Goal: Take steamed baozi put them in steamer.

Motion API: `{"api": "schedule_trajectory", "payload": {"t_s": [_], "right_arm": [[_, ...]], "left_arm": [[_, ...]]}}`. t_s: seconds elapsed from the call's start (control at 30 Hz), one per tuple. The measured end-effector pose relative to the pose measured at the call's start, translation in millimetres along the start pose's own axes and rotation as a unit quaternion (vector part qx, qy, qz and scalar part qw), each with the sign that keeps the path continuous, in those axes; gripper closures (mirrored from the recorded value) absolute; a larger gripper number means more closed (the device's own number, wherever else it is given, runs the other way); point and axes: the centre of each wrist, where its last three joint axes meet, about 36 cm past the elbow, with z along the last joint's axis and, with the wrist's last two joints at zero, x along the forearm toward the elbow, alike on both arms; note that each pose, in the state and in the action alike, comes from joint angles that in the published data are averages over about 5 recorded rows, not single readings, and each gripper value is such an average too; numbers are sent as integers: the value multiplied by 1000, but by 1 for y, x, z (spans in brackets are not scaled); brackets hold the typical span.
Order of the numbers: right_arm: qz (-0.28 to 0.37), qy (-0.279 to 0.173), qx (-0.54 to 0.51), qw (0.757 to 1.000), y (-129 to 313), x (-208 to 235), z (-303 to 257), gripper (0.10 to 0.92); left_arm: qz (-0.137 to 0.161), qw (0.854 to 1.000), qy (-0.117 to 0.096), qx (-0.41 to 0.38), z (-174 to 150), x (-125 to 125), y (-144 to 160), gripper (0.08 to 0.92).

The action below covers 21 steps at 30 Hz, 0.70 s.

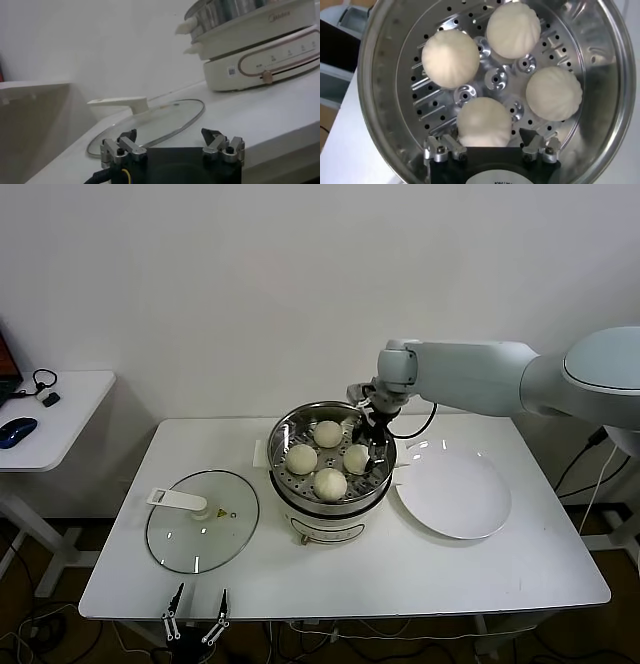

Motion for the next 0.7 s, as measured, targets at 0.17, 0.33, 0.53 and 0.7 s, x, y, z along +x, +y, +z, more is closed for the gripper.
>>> {"api": "schedule_trajectory", "payload": {"t_s": [0.17, 0.33, 0.53, 0.7], "right_arm": [[-3, -11, -5, 1000, 0, 10, 1, 200], [-4, -18, -10, 1000, -1, 27, 3, 199], [2, -25, -17, 1000, 2, 55, 14, 200], [30, -43, -37, 998, 13, 78, 32, 200]], "left_arm": [[-1, 1000, 0, -1, -1, 1, 1, 177], [-1, 1000, -2, -2, -2, 2, 2, 177], [1, 1000, -4, -3, -4, 3, 2, 177], [2, 1000, -6, -6, -6, 3, 5, 177]]}}
